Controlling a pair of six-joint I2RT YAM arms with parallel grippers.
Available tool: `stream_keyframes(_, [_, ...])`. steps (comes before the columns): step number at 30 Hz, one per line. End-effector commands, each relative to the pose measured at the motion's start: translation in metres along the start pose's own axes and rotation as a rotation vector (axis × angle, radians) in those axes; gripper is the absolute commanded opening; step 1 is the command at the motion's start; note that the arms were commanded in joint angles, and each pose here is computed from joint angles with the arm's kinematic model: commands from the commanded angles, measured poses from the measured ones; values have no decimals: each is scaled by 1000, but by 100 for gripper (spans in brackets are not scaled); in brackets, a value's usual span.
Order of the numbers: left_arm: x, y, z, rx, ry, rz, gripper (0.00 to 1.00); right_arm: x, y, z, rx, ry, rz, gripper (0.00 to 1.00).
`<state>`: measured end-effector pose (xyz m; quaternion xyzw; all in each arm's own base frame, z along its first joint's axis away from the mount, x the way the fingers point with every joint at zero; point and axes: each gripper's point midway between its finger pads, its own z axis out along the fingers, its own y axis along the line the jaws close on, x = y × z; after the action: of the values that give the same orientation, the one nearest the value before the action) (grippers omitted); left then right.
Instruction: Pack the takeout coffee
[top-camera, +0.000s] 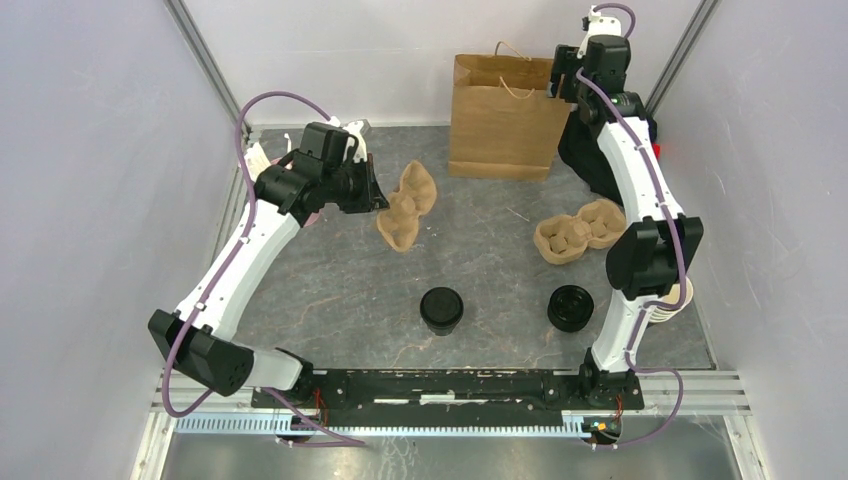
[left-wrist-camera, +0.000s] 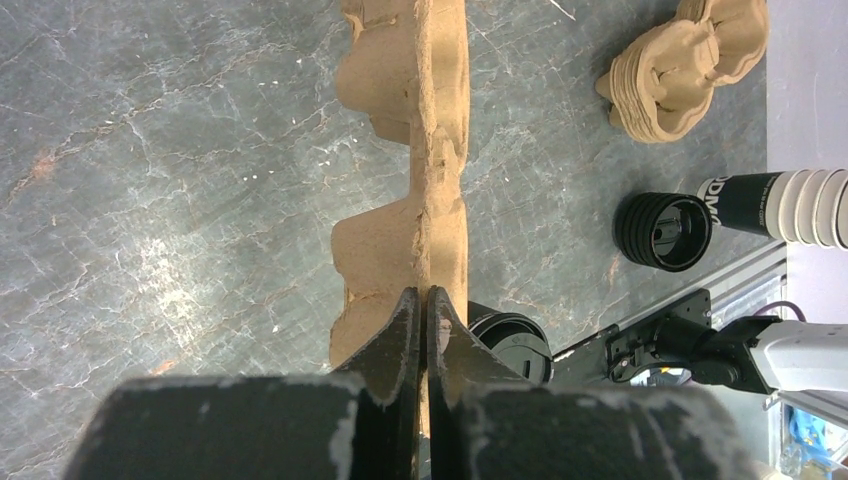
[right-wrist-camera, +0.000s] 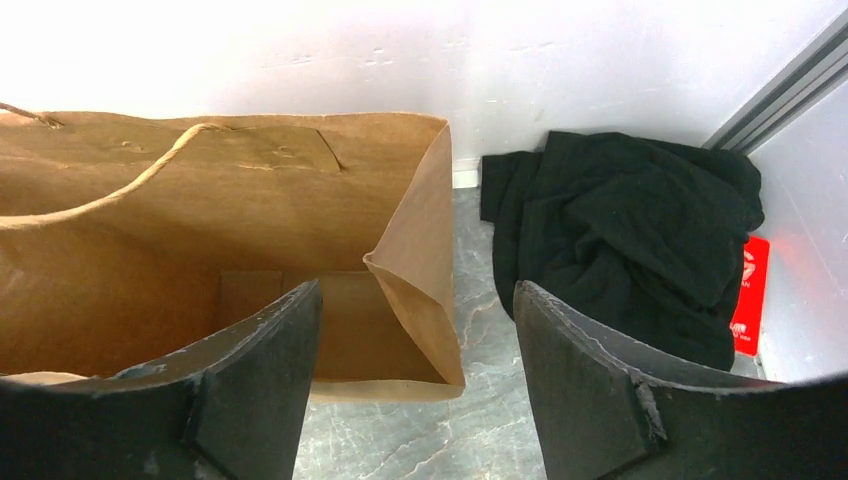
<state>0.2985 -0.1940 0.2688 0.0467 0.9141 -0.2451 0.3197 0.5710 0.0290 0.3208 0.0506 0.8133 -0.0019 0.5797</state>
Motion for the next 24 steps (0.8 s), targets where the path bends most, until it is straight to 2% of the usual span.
stream_keyframes(1, [-7,-3,-2,28,-24,46,2,-26,-4,2,16,-62,-28,73])
stream_keyframes(7, [-4,-7,-4,48,-11,31,2,-27,-1,10,3,-65,-34,60])
stream_keyframes(11, [-3,-7,-7,43,-5,23,2,-30,3,12,-22,-75,-34,57])
stream_keyframes(14, [-1,-7,-6,46,4,20,2,-29,3,13,-26,-73,-35,51])
stream_keyframes(18, [4,-6,-4,49,19,16,2,-30,5,9,-42,-72,-31,37])
stream_keyframes(24, [1,-8,1,57,28,24,2,-37,11,-2,-78,-84,-21,10])
